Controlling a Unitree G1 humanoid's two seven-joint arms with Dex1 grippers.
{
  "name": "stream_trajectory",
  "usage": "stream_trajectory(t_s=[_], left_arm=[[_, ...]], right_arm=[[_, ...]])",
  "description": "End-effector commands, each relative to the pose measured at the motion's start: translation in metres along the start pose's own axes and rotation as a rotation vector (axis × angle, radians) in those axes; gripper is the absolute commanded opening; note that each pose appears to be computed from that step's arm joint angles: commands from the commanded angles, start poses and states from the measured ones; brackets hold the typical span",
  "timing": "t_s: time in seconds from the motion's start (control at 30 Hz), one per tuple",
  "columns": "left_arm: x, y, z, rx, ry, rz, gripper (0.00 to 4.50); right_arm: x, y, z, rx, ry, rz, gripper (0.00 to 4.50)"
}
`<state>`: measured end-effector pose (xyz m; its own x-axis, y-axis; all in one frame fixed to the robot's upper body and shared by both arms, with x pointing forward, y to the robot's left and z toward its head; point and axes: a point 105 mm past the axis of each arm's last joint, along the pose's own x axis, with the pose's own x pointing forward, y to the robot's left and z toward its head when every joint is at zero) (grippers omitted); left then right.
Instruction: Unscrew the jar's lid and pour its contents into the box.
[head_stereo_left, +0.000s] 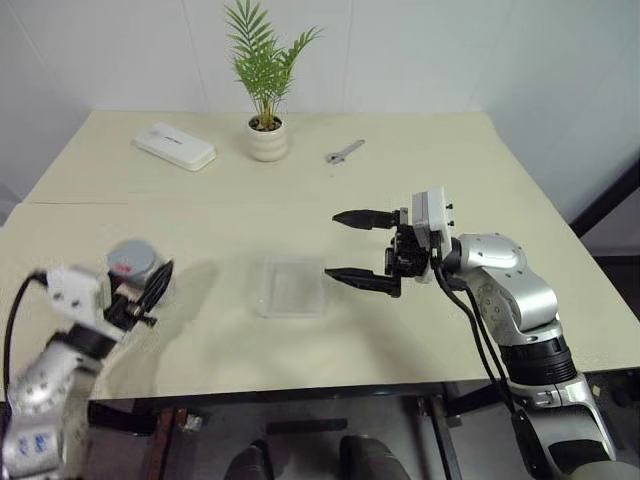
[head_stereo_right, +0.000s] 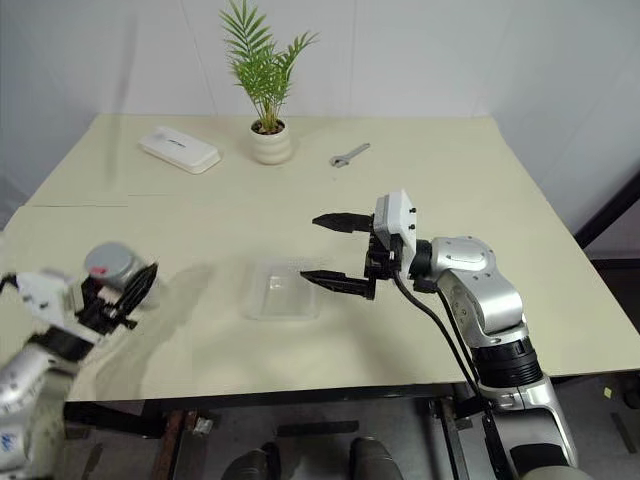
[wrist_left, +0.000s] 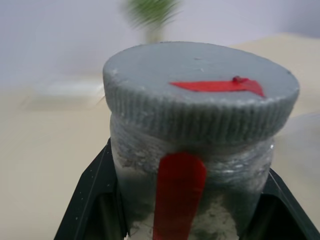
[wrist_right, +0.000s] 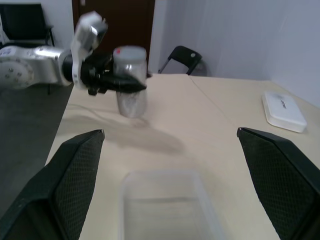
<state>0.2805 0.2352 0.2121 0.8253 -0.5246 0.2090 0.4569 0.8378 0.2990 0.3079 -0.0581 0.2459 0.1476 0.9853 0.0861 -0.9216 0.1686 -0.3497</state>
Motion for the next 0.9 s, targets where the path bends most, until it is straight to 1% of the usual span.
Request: stream_trajectory(t_s=[0.03, 0.1, 0.23, 0.3, 0.4, 0.53, 0.67, 0.9], left_arm=[[0.019, -0.030, 0.008, -0.083, 0.016, -0.255, 1.96], [0.033, -0.044, 0.011, -0.103, 0.016, -0.368, 1.96], [0.055, -0.065, 0.016, -0.142, 0.004, -0.503, 1.96], [0.063, -0.074, 0.016, -0.148, -0.002, -0.549, 1.96], [0.071, -0.077, 0.016, -0.141, -0.014, -0.568, 1.96], [0.075, -0.083, 0.019, -0.158, -0.033, -0.588, 1.96], [0.075, -0.083, 0.019, -0.163, -0.036, -0.586, 1.96], [0.075, -0.084, 0.019, -0.161, -0.043, -0.586, 1.96]], right_arm=[[0.013, 0.000, 0.024, -0.041, -0.036, 0.012, 4.50], [0.027, 0.003, 0.029, -0.031, -0.039, 0.033, 4.50], [0.055, 0.007, 0.040, -0.006, -0.067, 0.040, 4.50], [0.068, 0.007, 0.042, 0.009, -0.072, 0.033, 4.50], [0.079, 0.007, 0.041, 0.021, -0.068, 0.017, 4.50], [0.085, 0.012, 0.039, 0.046, -0.060, 0.032, 4.50], [0.085, 0.021, 0.029, 0.062, -0.013, 0.067, 4.50], [0.085, 0.023, 0.023, 0.075, 0.008, 0.061, 4.50]])
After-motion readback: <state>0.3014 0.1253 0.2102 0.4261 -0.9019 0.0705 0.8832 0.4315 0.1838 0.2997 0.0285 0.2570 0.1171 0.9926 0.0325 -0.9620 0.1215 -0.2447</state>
